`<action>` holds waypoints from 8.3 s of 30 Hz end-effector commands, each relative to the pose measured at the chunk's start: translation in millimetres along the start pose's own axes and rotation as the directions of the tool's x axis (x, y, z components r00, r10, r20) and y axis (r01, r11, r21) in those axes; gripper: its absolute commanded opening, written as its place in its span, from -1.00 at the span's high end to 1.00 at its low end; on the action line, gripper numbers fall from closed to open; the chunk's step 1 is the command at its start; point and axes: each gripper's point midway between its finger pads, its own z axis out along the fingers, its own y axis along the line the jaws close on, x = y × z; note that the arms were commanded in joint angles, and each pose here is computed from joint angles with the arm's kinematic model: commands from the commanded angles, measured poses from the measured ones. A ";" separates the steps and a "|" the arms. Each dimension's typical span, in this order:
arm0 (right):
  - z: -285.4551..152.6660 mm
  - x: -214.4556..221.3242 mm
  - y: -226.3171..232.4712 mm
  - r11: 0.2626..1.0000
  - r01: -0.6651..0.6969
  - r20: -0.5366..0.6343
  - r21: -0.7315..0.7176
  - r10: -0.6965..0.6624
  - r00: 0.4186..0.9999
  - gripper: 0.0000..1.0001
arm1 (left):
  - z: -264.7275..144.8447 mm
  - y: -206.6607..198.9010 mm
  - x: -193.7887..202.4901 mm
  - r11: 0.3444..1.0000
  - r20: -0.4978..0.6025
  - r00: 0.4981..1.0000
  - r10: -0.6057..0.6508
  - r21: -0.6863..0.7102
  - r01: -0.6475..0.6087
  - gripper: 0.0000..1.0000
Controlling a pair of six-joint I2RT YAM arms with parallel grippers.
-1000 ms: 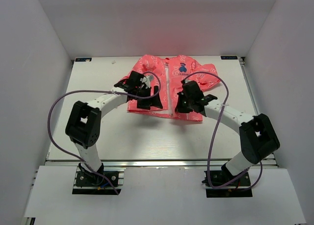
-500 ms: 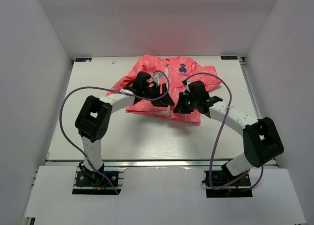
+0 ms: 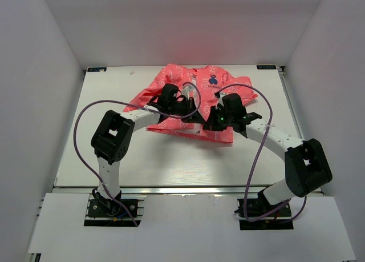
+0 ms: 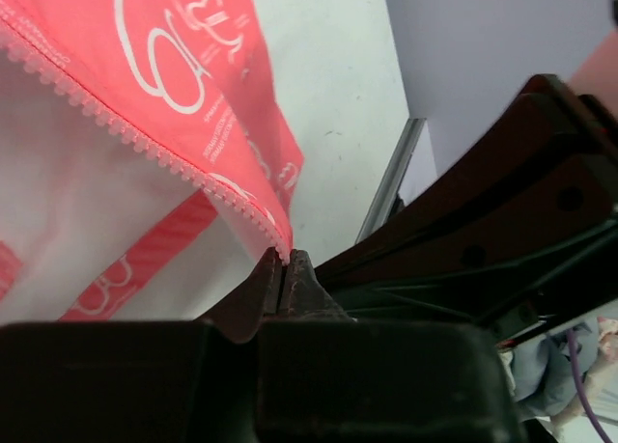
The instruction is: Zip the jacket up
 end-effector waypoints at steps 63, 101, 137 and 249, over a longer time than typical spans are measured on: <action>-3.2 16.8 16.6 0.974 0.037 0.083 -0.223 -0.019 0.996 1.00 | -2.8 -37.0 -4.5 0.985 0.153 0.978 -0.144 0.112 0.128 1.00; -20.3 27.2 -32.7 0.997 0.064 0.008 0.049 -0.064 0.998 1.00 | -41.6 115.1 -10.7 0.614 -0.207 0.967 0.149 -0.747 -0.255 -0.77; -10.5 60.4 -54.9 0.995 0.017 -0.057 0.103 -0.011 0.998 1.00 | -12.2 124.9 -3.8 0.520 -0.107 0.985 0.135 -0.839 -0.162 -0.77; -84.5 -34.5 72.9 0.749 0.214 0.271 -0.627 -0.048 0.961 1.00 | -93.0 -120.3 -10.2 0.917 0.364 0.846 0.390 -0.072 -0.391 1.00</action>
